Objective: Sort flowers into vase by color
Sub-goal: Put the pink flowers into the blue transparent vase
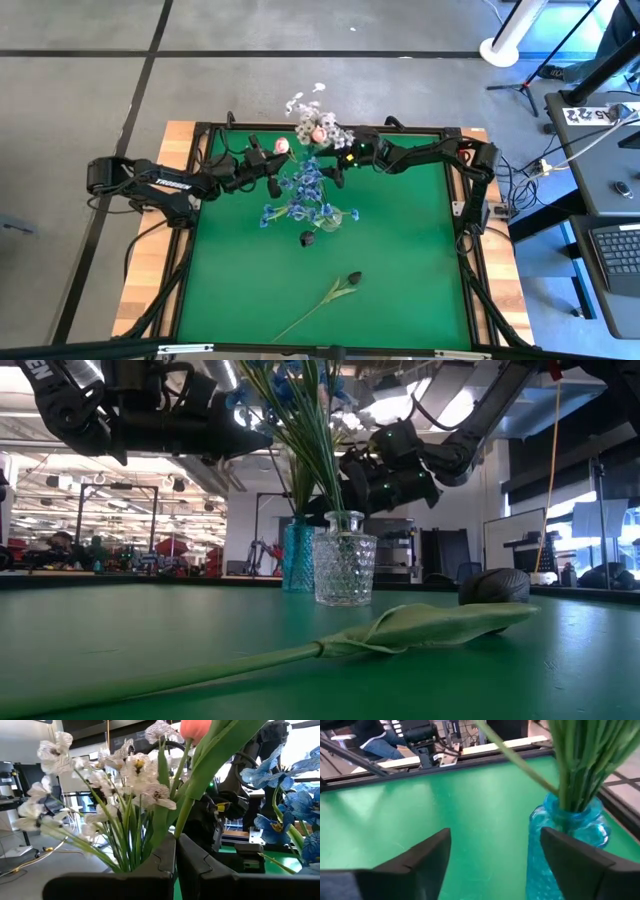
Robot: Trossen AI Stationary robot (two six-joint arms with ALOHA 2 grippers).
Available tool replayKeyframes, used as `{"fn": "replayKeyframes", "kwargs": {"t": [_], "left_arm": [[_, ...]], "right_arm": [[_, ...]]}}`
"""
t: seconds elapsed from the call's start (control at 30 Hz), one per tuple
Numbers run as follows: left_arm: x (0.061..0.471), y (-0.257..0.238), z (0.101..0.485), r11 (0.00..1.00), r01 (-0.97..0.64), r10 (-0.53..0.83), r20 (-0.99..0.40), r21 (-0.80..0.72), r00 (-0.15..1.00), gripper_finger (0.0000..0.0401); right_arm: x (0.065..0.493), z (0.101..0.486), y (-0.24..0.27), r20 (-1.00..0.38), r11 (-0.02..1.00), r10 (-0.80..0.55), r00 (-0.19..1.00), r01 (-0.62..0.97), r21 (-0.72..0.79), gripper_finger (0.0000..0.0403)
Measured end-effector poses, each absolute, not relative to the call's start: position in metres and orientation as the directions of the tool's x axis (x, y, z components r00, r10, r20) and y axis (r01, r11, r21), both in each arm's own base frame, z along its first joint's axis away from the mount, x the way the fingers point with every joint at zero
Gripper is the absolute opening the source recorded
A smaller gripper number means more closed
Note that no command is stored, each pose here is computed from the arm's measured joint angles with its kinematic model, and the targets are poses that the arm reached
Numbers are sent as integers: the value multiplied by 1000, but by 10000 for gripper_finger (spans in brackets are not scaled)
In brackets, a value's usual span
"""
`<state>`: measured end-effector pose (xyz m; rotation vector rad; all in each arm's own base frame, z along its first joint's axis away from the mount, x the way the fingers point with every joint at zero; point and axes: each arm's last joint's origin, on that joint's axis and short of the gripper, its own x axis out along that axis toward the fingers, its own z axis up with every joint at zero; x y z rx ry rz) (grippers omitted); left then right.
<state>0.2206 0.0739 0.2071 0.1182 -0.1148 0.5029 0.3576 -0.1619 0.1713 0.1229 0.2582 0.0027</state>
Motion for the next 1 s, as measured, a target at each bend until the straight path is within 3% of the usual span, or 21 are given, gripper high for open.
{"fn": "replayKeyframes", "kwargs": {"t": [0.23,0.67,1.0], "left_arm": [[221,73,207,882,-464,451,139,81,882,0],[221,73,207,883,-462,449,140,81,883,0],[221,73,207,883,-462,449,139,81,883,0]], "right_arm": [[358,173,-164,-246,993,-25,969,52,105,347],[375,201,-172,-244,995,-16,970,38,88,349],[377,191,-173,-288,995,-19,957,48,91,349]]}}
